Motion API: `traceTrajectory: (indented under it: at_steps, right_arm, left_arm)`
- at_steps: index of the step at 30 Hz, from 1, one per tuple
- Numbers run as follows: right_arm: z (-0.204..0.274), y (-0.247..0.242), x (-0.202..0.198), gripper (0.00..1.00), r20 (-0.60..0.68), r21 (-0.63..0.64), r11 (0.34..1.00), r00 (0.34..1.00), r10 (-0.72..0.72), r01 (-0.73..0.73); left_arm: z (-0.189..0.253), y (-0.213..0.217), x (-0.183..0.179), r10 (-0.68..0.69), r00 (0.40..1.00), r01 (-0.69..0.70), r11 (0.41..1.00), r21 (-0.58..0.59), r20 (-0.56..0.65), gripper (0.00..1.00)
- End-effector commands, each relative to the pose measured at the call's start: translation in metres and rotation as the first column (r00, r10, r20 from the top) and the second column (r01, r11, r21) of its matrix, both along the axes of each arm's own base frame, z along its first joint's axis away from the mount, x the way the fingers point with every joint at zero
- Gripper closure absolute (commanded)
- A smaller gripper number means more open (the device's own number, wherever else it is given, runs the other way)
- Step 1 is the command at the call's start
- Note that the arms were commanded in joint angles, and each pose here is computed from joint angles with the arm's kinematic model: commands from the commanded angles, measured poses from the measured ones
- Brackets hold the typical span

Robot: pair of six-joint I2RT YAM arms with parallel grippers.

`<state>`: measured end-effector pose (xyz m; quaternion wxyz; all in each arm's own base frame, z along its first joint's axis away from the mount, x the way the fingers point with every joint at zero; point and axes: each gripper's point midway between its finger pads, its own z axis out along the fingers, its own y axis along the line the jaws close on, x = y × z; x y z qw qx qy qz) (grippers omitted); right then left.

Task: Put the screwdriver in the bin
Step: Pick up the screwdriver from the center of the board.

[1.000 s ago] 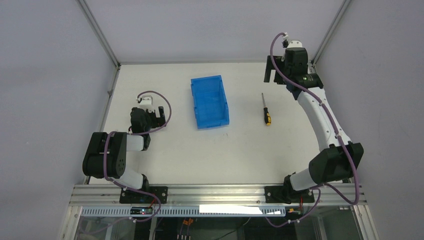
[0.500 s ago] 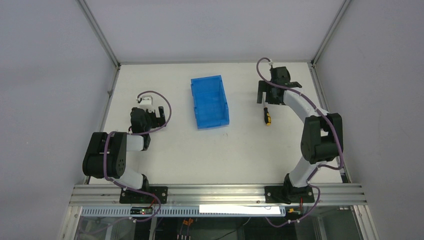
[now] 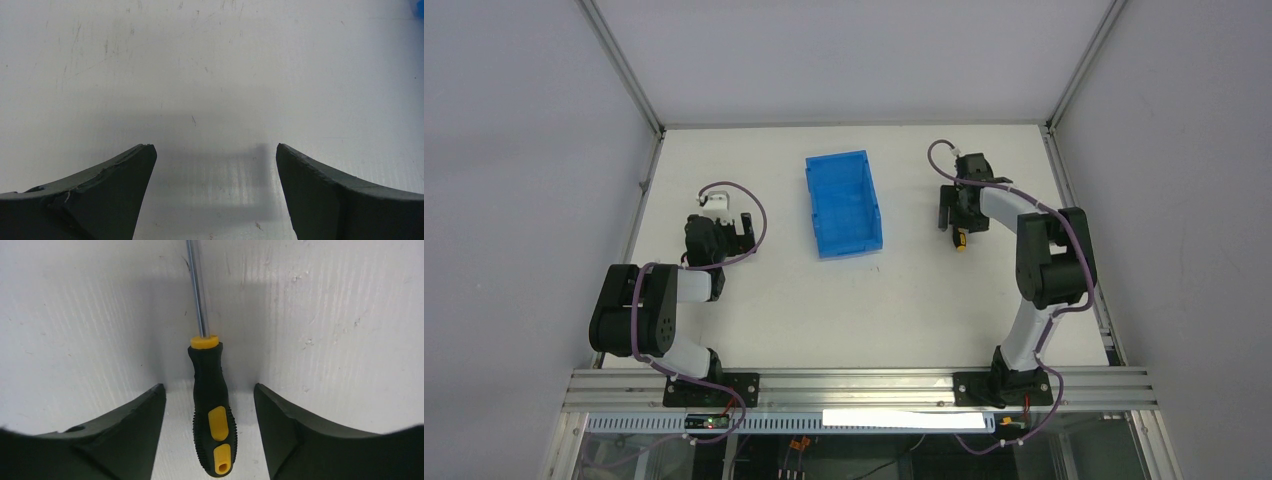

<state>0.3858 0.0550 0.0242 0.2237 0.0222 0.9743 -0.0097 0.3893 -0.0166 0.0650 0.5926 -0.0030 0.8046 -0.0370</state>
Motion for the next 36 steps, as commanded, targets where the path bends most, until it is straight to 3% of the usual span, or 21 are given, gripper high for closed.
traceTrajectory:
  at_steps: [1,7,13,23,29,36]
  right_arm:
    - [0.002,0.003,0.011,0.34,0.037,0.020,1.000,0.999,0.005,-0.006]
    - [0.002,0.003,0.009,0.66,0.019,0.015,1.000,1.000,0.013,-0.013]
    - [0.027,0.000,0.013,0.85,0.065,0.006,1.000,0.998,0.014,-0.014]
    - [0.101,-0.003,0.016,0.90,0.186,-0.005,1.000,0.982,0.030,-0.029]
    - [0.163,-0.004,0.016,0.97,0.275,-0.010,0.999,0.960,0.046,-0.045]
    - [0.232,-0.010,0.015,0.98,0.380,-0.035,0.998,0.923,0.056,-0.046]
  left_arm:
    - [0.014,0.000,0.004,0.012,0.999,-0.012,1.000,0.000,0.048,0.01]
    - [0.014,0.000,0.004,0.012,0.999,-0.012,1.000,0.000,0.047,0.01]
    - [0.014,0.000,0.004,0.012,0.999,-0.012,1.000,0.000,0.048,0.01]
    - [0.014,0.000,0.004,0.011,0.999,-0.011,1.000,0.000,0.047,0.01]
    - [0.014,0.000,0.004,0.012,0.999,-0.012,1.000,0.000,0.048,0.01]
    - [0.014,0.000,0.004,0.012,0.999,-0.012,1.000,0.000,0.047,0.01]
